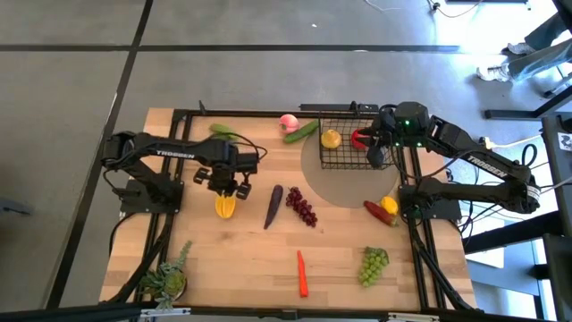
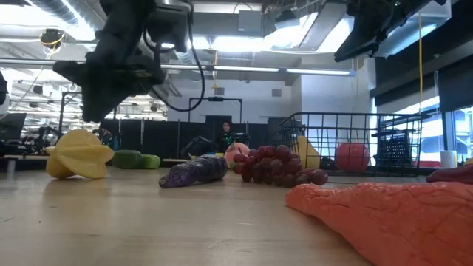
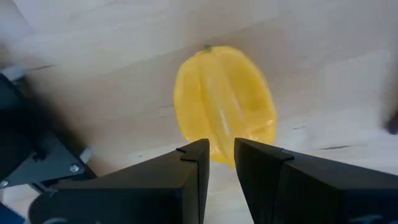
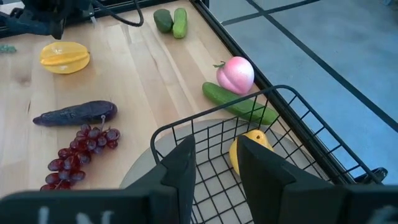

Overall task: Build produce basket
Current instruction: Put the yellow starfruit into the black wire basket

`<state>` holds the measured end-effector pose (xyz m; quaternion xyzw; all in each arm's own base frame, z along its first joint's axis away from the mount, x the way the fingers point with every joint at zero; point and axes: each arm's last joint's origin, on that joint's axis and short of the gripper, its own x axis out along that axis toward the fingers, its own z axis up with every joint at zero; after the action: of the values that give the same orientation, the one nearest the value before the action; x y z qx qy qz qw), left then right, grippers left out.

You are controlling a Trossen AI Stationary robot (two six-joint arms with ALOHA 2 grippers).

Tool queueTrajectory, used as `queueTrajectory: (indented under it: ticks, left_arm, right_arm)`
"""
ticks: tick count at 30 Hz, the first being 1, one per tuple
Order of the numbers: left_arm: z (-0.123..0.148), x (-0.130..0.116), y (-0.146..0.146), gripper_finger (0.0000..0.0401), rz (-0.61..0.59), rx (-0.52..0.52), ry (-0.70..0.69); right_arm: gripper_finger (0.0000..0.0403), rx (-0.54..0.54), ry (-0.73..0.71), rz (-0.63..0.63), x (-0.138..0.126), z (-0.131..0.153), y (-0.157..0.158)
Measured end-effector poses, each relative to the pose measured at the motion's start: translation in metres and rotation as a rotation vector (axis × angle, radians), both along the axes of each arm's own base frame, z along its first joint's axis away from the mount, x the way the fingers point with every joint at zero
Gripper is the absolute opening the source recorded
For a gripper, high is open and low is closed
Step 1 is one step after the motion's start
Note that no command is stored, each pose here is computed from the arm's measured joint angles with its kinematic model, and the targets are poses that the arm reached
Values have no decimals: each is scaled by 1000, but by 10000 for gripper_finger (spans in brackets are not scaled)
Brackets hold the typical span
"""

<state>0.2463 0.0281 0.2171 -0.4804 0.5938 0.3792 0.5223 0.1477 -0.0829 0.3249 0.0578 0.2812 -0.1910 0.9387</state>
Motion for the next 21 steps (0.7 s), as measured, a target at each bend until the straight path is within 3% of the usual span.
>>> queueTrajectory:
  ticks: [15,21]
  left_arm:
    - [-25,0,-7,65,10,-25,-55]
    - [-30,-3,-10,64,-41,-28,-63]
  right_arm:
    - [112,7,-2,-5,0,0,0]
    - [112,6,-2,-5,0,0,0]
